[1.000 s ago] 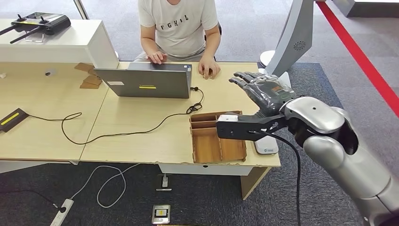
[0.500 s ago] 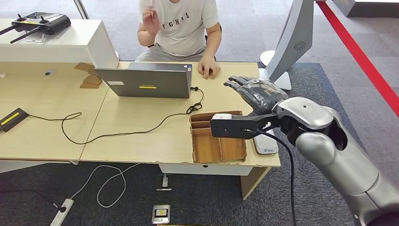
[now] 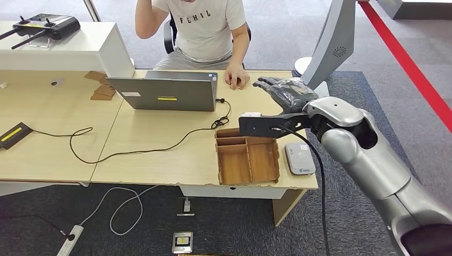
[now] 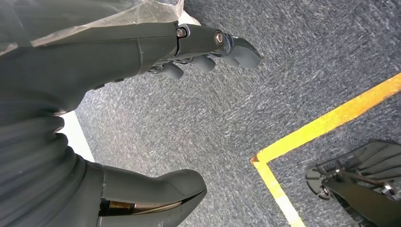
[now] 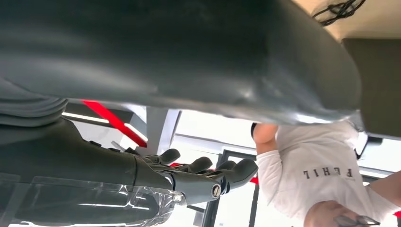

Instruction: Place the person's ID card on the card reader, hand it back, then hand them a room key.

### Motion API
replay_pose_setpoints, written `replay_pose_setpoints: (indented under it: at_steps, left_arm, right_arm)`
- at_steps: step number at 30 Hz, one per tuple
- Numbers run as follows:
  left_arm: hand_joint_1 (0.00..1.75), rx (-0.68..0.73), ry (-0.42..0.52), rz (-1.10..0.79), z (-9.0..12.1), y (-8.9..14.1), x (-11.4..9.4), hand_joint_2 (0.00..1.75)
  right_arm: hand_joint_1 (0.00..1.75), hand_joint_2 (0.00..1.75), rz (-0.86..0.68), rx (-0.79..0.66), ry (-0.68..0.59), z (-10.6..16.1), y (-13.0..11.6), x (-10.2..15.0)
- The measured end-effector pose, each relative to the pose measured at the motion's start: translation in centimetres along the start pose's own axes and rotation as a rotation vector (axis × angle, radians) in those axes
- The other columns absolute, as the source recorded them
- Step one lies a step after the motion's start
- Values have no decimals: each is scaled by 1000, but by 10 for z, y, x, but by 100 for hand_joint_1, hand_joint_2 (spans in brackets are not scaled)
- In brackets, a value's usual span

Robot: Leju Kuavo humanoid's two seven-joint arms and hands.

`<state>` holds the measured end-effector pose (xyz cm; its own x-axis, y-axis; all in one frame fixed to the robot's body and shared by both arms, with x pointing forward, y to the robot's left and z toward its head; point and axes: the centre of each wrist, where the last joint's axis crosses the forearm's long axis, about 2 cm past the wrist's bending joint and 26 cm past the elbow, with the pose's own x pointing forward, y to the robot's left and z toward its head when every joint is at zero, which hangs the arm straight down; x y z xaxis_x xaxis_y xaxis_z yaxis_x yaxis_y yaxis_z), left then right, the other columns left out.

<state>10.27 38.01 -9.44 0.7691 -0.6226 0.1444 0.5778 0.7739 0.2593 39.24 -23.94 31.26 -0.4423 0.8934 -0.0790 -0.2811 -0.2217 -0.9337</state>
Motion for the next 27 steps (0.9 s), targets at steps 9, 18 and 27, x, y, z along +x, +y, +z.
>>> replay_pose_setpoints:
  at_steps: [9,18,27]
  left_arm:
    - [0,-4,0,-5,0,-2,0,175]
    - [0,-5,-3,1,0,-3,-1,175]
    - [0,-3,-6,5,0,-3,-2,175]
  right_arm:
    - [0,0,-25,19,54,-35,30,-29]
    - [0,0,-73,124,101,-50,69,-43]
    - [0,0,-78,170,146,-54,83,-54]
